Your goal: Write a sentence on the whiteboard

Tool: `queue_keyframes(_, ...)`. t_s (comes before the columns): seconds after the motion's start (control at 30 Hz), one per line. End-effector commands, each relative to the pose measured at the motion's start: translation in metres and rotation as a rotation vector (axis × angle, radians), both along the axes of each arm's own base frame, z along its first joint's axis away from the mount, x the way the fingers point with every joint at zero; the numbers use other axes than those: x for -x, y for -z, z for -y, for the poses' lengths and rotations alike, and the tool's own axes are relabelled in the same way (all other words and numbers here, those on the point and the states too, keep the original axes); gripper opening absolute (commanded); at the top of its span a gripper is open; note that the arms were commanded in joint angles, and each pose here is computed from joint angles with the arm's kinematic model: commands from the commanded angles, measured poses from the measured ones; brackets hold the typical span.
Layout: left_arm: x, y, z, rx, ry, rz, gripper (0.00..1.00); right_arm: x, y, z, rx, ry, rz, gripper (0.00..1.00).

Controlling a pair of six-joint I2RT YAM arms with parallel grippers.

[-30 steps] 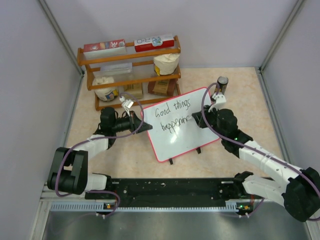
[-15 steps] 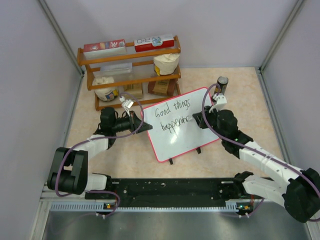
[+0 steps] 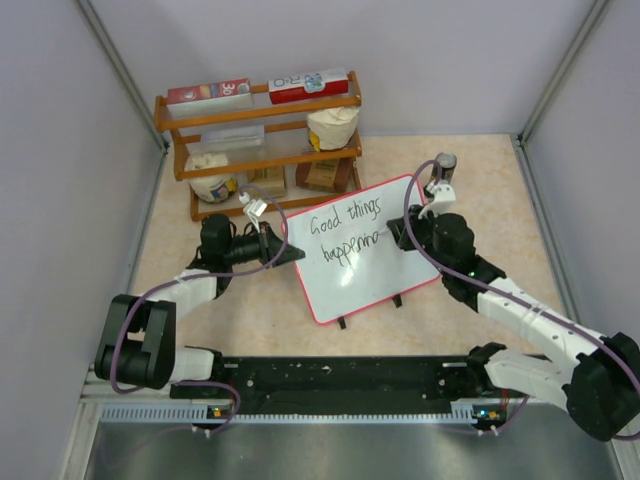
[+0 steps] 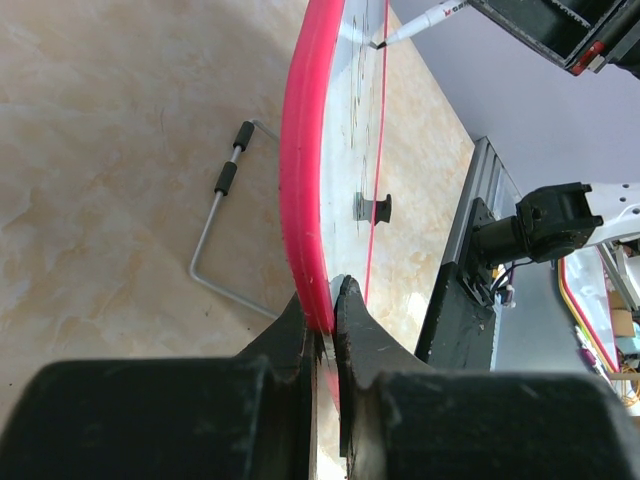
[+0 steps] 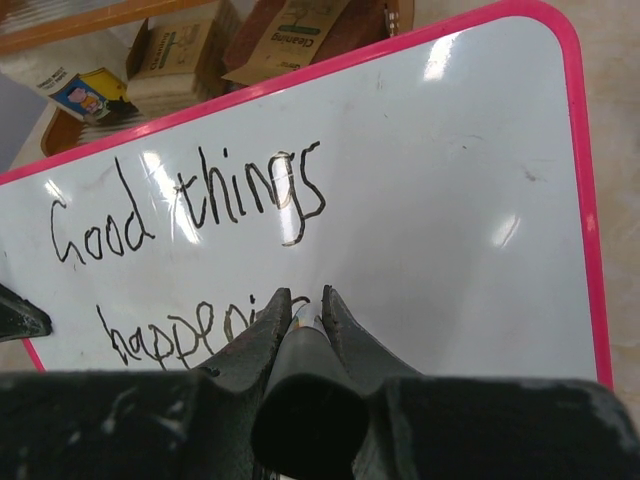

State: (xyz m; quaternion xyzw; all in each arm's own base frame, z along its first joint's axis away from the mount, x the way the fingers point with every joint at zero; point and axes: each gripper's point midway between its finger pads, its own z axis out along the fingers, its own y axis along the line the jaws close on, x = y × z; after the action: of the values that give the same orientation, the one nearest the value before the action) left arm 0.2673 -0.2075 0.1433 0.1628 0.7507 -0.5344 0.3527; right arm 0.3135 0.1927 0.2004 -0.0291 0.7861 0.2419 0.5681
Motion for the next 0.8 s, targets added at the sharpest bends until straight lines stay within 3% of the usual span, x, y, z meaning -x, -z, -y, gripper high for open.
queue_keyframes(0.0,0.019,0.042,0.000,-0.119,0.073,0.059,0.00,-0.015,-0.028,0.003,-0.019,0.040,0.063,0.00)
queue_keyframes(0.77,0.019,0.042,0.000,-0.120,0.072,0.062,0.00,0.010,0.023,0.009,0.034,-0.004,-0.044,0.00)
